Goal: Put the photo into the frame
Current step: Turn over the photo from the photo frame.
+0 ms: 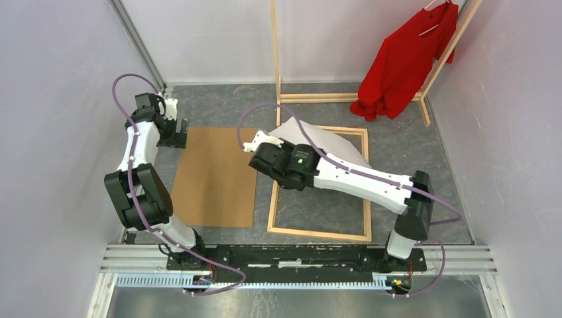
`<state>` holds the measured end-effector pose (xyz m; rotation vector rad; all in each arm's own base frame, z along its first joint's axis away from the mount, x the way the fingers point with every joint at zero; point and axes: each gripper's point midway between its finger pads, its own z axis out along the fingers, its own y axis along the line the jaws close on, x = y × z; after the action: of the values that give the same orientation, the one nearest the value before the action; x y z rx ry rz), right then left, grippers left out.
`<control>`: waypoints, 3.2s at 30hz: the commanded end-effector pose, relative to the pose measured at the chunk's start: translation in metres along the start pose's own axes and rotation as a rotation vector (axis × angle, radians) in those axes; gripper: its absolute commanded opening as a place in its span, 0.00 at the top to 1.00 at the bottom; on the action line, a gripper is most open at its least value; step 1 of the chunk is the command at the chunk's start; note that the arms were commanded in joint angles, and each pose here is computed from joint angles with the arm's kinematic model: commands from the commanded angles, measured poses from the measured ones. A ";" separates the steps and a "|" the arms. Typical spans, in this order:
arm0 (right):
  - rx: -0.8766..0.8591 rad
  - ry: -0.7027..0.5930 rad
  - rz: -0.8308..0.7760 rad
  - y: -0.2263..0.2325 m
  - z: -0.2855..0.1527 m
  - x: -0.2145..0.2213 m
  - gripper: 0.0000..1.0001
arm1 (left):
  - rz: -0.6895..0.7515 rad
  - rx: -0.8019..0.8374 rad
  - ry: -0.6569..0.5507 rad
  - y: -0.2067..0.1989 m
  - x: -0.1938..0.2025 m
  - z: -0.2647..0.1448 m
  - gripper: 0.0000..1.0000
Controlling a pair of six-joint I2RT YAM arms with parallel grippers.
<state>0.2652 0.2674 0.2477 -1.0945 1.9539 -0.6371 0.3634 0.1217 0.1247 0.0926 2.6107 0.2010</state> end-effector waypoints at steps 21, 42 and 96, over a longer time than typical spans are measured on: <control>-0.312 0.087 0.937 0.108 0.053 -0.059 1.00 | 0.020 -0.026 -0.011 0.006 0.001 -0.009 0.00; -0.122 -0.027 1.589 0.062 0.112 -0.109 1.00 | 0.017 -0.012 0.006 0.003 0.004 -0.002 0.00; 0.281 0.211 1.799 0.067 0.149 0.022 1.00 | 0.026 0.040 -0.029 -0.018 0.008 -0.016 0.00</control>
<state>0.3449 0.2581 0.0916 1.0080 2.0197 -0.0350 0.3457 0.1063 0.1293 0.1205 2.5988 0.1643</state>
